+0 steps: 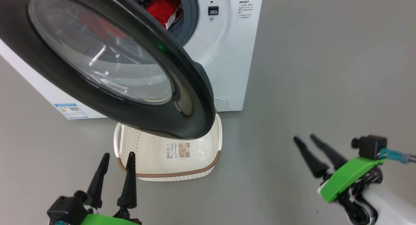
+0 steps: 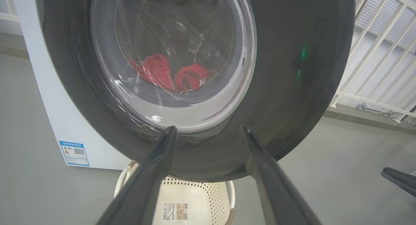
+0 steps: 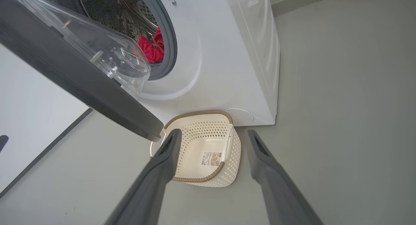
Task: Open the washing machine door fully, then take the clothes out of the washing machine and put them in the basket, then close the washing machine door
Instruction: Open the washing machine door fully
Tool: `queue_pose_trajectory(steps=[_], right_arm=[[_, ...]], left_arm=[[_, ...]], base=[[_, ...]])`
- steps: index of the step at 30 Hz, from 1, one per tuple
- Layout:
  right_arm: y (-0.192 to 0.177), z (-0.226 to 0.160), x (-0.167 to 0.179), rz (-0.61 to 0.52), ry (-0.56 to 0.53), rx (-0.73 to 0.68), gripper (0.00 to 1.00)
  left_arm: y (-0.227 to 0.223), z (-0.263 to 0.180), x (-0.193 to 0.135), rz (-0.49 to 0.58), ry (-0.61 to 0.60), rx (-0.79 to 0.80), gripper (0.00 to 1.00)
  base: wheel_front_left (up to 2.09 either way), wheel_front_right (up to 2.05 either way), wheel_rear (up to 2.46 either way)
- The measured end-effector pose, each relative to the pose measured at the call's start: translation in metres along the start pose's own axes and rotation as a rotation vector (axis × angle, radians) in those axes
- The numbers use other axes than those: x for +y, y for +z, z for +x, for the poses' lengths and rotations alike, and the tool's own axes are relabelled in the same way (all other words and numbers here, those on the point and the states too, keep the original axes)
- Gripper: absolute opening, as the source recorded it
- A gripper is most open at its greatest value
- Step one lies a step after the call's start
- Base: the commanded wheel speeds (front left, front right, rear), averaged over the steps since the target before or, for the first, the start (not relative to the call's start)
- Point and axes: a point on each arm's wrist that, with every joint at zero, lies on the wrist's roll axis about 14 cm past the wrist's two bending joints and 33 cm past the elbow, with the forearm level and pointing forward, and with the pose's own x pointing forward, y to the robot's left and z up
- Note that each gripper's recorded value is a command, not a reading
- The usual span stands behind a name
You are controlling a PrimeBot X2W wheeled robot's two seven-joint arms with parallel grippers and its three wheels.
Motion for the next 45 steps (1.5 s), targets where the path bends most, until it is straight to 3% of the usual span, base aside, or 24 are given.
queue_pose_trajectory(steps=[7,25,45], right_arm=[[0.043,0.004,0.001,-0.136,0.000,-0.144,1.00],[0.071,-0.030,-0.016,-0.313,-0.157,-0.344,1.00],[0.047,-0.042,-0.024,-0.331,-0.202,-0.297,1.00]], left_arm=[[0.000,0.001,-0.001,-0.001,-0.002,0.001,1.00],[0.005,-0.002,-0.001,0.000,-0.004,-0.013,1.00],[0.002,-0.008,0.001,0.000,0.005,-0.003,1.00]], base=[[0.00,0.00,0.00],[0.00,0.00,0.00],[0.00,0.00,0.00]])
